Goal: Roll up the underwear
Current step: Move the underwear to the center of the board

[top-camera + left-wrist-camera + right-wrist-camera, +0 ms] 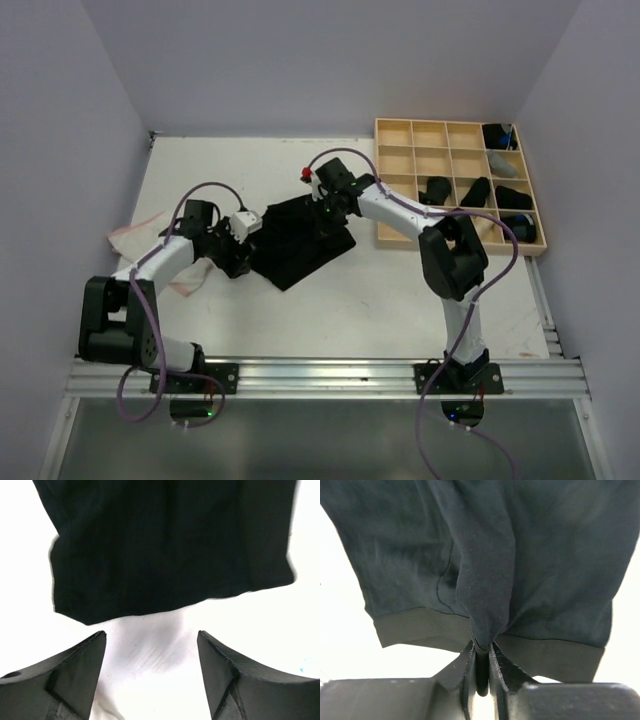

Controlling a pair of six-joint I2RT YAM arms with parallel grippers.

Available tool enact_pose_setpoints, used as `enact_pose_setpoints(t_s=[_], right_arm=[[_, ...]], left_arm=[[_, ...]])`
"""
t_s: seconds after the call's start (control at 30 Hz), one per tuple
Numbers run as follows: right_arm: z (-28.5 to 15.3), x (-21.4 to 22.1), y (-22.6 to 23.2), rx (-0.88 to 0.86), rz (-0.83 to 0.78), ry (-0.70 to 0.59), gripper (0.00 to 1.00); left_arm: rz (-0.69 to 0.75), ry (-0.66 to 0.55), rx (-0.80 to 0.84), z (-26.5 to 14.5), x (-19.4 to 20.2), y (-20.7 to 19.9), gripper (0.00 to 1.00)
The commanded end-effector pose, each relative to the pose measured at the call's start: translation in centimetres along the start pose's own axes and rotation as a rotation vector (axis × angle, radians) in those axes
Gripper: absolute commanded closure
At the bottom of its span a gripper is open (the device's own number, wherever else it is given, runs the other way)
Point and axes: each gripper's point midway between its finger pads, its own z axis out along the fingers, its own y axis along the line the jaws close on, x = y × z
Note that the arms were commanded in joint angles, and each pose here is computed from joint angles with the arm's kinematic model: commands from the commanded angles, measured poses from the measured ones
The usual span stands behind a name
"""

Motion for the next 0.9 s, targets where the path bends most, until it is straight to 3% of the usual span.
enact_pose_setpoints(t_s=[0.0,0.13,0.37,0.53,0.77,0.87], right_arm=[[2.5,3.4,1.7,-0.082,0.008,0.133,0.81],[2.0,2.8,0.7,-0.059,0.021,0.118,0.57],[-3.8,-0.2,0.1,-0.115,-0.042,-0.01,0.43],[-5.4,1.0,-1.9,-0.05,-0.191,0.03,0.41],[-4.6,2.6,-4.8,0.007,-0.192,0.127,0.38],[-4.4,2.4,-5.0,0.02,-0.178,0.134,0.41]], left_arm=[[0.232,-0.232,0.022,-3.4,-4.9,-1.9,0.22],[0.421,-0.21,0.092,-3.3,-4.5,-4.5,0.21],[0.731,-0.202,0.236,-0.9,-4.9,-9.9,0.23],[0.904,-0.152,0.282,0.6,-5.4,-10.5,0.25],[1.069,-0.064,0.373,2.8,-4.0,-11.0,0.27],[1.093,-0.016,0.368,4.0,-3.2,-10.6,0.33]])
